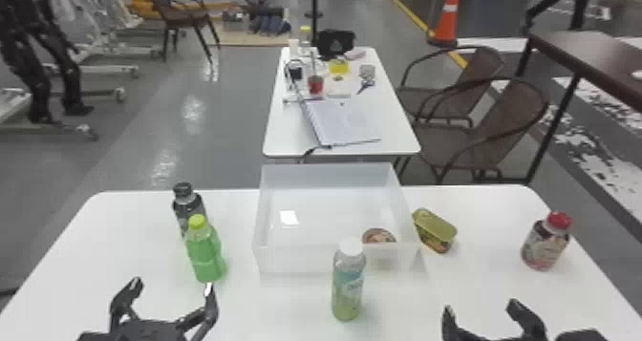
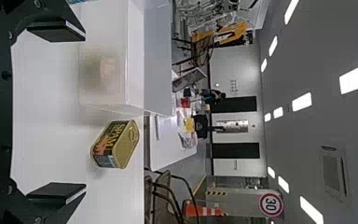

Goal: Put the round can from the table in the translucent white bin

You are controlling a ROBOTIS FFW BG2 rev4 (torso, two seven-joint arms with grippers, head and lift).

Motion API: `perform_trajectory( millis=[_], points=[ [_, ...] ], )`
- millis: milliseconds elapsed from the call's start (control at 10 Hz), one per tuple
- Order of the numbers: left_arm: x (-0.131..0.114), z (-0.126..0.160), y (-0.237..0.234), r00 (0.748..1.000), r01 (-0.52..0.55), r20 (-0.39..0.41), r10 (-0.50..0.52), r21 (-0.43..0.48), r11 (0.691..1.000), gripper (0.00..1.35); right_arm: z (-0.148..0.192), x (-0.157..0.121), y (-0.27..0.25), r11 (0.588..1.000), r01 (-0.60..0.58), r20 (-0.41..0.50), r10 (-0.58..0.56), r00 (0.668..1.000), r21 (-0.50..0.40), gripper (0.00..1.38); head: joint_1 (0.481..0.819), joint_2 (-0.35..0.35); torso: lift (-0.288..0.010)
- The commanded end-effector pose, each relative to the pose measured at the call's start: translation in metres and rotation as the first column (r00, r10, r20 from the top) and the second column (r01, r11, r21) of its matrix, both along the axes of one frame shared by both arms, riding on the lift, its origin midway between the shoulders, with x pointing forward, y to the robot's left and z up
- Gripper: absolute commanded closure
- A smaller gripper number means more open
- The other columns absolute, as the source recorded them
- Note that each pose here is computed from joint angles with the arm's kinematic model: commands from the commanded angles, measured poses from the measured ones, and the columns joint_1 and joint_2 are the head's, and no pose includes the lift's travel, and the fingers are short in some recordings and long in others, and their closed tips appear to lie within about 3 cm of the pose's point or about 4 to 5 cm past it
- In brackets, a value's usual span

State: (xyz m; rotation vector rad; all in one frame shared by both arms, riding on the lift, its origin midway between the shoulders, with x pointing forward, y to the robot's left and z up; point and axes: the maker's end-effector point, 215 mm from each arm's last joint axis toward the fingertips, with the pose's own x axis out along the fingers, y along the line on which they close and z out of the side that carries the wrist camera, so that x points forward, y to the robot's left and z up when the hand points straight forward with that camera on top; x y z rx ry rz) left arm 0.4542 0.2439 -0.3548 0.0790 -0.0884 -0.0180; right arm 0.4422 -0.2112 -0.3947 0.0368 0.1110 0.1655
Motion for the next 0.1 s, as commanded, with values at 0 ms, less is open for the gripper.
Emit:
perform_trajectory(
  millis=[0],
  points=[
    [-0.0009, -0.0006, 0.0, 1.0, -0.001, -0.002, 0.001, 0.001, 1.0, 0.14, -0.0005, -0.0006, -0.0002, 1.0, 0.004, -0.001, -0.004, 1.0, 0.001, 0.15, 0.549, 0.0, -0.1]
  ],
)
